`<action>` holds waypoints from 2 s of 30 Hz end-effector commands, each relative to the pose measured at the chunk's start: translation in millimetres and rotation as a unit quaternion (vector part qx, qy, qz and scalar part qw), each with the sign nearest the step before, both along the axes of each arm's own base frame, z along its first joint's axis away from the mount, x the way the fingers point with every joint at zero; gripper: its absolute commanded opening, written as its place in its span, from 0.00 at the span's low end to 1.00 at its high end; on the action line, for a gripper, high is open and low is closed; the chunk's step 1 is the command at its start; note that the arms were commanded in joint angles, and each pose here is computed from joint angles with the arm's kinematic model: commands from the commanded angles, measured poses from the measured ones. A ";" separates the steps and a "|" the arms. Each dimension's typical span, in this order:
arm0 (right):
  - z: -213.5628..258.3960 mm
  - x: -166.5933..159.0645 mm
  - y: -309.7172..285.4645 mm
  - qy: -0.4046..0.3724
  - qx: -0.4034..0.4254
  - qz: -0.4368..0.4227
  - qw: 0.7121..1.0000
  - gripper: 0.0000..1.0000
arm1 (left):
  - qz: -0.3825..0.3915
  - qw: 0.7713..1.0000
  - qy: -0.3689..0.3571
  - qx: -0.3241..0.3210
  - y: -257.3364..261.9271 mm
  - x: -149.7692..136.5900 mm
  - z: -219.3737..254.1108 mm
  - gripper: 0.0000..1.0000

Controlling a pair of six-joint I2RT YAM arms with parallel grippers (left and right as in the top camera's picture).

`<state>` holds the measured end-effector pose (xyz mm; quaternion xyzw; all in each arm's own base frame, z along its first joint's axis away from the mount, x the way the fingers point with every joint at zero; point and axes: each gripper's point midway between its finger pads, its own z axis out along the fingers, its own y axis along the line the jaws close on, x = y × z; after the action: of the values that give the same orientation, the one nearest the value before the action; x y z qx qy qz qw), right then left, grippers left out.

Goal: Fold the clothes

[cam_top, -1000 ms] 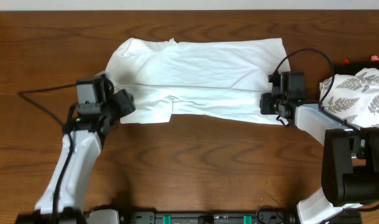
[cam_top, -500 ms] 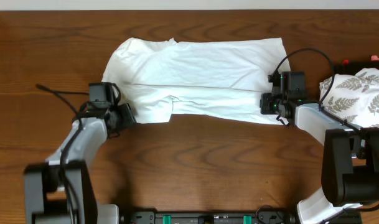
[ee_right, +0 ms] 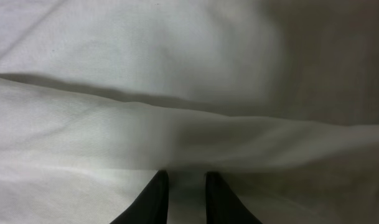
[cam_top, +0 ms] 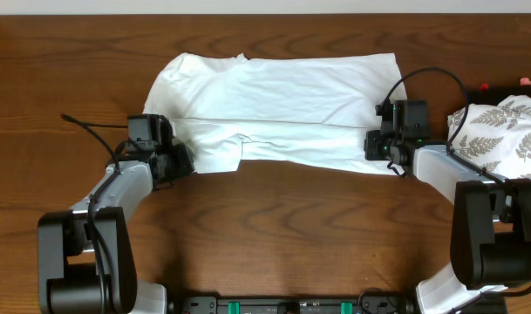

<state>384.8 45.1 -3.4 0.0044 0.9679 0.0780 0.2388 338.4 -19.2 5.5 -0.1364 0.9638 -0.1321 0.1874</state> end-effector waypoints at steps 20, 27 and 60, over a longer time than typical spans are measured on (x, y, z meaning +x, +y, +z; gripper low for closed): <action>-36.0 -33.2 -3.0 0.071 -0.010 -0.007 0.997 0.20 | -0.017 0.977 -0.201 -0.075 -24.4 19.9 146.0 0.06; -36.1 -33.3 -2.9 0.071 -0.010 -0.007 0.997 0.20 | 0.003 0.965 -0.251 -0.072 -18.7 35.8 167.0 0.06; -37.9 -41.3 3.1 0.087 0.005 0.004 0.996 0.33 | -0.047 0.954 -0.281 -0.095 -94.2 60.7 161.8 0.06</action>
<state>382.4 50.0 -2.8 0.0008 0.9687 0.0917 0.2306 391.0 -110.4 173.1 -0.0605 0.8570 -0.2704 0.4344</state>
